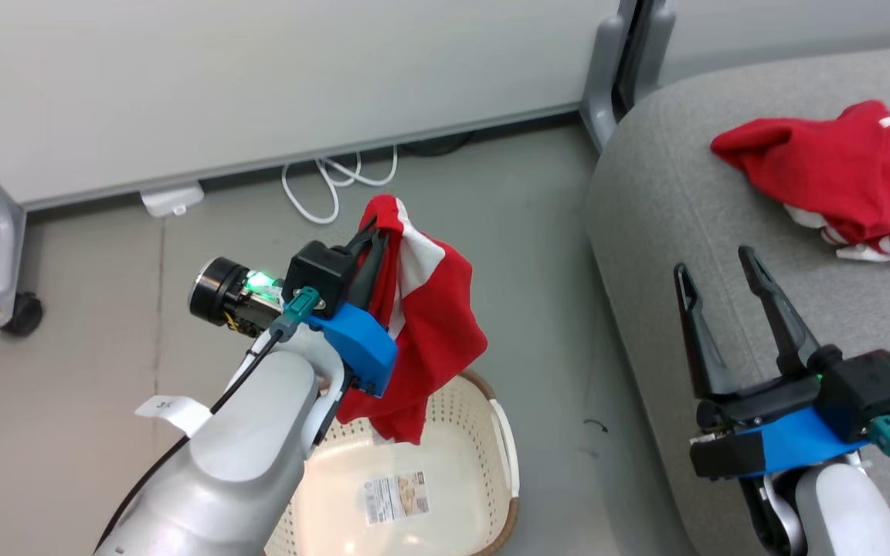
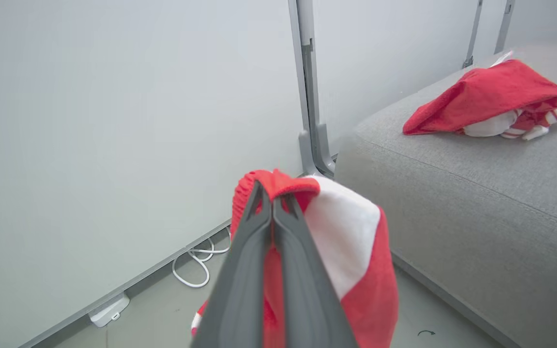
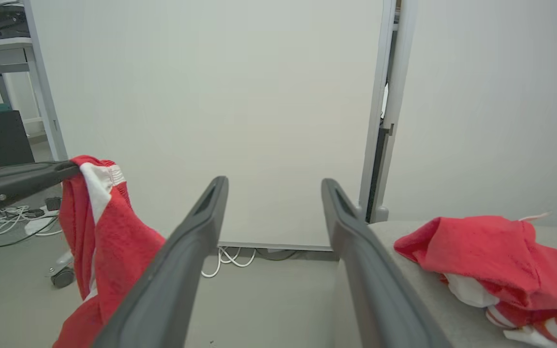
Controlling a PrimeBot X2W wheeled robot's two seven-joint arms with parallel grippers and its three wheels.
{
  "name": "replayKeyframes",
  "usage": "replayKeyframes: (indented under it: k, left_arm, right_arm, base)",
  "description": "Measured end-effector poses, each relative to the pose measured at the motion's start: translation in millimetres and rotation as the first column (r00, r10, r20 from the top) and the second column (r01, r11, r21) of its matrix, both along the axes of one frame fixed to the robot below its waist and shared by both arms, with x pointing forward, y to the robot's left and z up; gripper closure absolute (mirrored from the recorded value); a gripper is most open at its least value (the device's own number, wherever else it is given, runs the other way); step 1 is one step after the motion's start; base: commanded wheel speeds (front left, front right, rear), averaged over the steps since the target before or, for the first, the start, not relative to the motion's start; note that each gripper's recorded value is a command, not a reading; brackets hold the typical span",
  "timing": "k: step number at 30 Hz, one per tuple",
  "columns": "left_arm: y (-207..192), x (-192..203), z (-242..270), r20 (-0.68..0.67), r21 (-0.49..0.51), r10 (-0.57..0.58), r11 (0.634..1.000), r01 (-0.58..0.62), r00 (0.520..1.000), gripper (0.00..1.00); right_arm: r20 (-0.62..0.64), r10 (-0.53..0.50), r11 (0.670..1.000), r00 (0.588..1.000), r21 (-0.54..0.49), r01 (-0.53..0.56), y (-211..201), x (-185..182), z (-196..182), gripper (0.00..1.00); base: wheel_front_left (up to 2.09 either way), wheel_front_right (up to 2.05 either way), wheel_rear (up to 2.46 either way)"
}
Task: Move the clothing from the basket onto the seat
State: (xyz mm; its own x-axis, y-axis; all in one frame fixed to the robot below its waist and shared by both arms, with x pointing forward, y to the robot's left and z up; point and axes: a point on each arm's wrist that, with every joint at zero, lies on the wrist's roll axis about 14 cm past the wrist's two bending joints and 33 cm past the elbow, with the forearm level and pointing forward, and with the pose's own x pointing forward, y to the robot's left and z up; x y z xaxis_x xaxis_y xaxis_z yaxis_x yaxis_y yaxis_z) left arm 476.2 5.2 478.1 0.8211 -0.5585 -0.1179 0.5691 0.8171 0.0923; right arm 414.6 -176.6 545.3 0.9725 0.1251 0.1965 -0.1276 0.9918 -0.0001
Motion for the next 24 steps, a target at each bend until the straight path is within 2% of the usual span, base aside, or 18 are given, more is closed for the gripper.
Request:
replayKeyframes:
  k: [9,24]
  left_arm:
    - [-14,-16,69,0.160,-0.072,-0.038,0.996,0.050,0.986,1.00]
    - [-27,-40,99,0.221,-0.098,-0.097,0.988,0.121,0.970,1.00]
  right_arm:
    - [0.026,-0.005,1.000,1.000,0.013,0.005,2,-26,11,0.00]
    - [0.035,0.005,0.999,0.999,0.033,-0.006,10,-44,13,0.00]
  base:
    - [0.00,0.00,0.00]
    - [0.00,0.00,0.00]
